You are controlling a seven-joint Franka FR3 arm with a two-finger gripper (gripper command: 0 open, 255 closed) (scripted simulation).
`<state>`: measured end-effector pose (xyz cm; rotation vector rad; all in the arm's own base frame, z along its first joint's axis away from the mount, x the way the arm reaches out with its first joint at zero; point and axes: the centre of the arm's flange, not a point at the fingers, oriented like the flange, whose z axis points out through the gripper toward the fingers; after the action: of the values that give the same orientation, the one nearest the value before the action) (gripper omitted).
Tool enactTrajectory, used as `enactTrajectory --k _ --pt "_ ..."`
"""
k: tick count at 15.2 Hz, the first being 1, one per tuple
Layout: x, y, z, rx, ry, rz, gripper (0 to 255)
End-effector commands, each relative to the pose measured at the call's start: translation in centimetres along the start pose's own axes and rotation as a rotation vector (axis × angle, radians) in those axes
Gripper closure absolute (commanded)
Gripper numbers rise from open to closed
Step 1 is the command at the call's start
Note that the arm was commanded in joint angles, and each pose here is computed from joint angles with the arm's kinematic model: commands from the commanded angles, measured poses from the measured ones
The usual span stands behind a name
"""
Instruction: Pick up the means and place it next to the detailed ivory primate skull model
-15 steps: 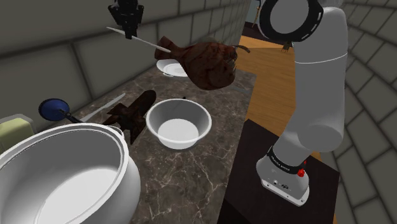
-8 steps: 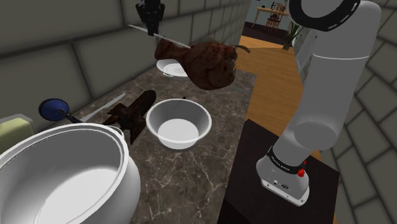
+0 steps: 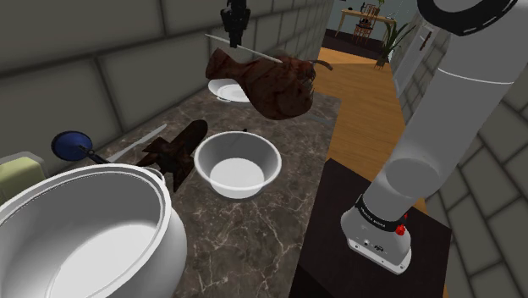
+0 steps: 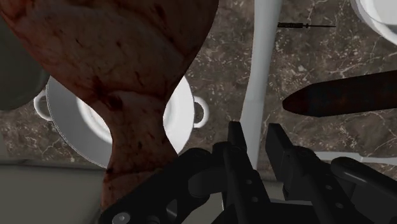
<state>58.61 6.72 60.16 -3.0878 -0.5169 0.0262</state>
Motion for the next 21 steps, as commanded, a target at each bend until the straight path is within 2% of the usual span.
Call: enactTrajectory --k 1,21 --pt "-1.8 2.3 -0.1 0.001 0.0 -0.001 255" --pt "-16.6 24.2 -0.3 0.001 0.0 -0.001 255"
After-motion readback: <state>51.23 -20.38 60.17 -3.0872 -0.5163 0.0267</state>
